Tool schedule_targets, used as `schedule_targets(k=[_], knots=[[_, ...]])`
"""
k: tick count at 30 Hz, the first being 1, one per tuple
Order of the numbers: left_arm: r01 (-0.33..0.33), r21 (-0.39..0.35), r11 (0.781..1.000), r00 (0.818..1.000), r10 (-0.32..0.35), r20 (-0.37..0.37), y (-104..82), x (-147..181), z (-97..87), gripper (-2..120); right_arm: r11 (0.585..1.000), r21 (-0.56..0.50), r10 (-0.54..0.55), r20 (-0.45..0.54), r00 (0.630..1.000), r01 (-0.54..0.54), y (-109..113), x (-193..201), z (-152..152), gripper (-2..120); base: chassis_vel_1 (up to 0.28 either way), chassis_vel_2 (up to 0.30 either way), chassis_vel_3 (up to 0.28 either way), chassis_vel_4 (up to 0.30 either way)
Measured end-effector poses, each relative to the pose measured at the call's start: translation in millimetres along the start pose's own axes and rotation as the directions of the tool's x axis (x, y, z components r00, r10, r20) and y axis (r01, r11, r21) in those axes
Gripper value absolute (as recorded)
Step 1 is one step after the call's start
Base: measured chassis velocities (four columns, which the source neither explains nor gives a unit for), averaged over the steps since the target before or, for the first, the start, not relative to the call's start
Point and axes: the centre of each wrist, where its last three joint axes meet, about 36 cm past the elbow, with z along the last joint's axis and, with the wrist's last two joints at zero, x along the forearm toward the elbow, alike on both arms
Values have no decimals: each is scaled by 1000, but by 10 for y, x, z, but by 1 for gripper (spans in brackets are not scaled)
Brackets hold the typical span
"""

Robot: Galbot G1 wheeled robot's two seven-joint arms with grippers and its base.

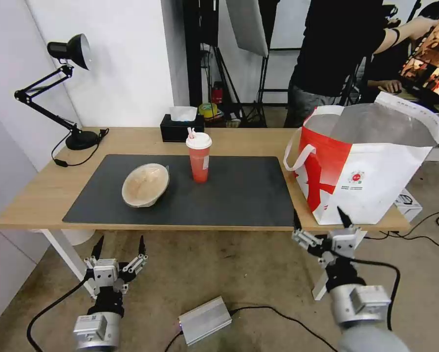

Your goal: Pick up the trash from the table and place it into the takeout bag.

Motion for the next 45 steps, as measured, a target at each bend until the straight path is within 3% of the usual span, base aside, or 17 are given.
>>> schedule_targets(k=[9,25,45], knots=[[0,-1,1000,1000,0,-3,8,2,11,100,999,32,34,6,999,-34,-71,-66,271,100,0,0,0,0],[-1,-2,1000,1000,1,-6,7,-1,27,100,995,30,98,-34,995,-97,-126,-79,451,99,0,0,0,0],[0,-2,1000,1000,0,-8,13,-11,45,100,998,32,53,-93,994,-50,-85,3,638,99,0,0,0,0]])
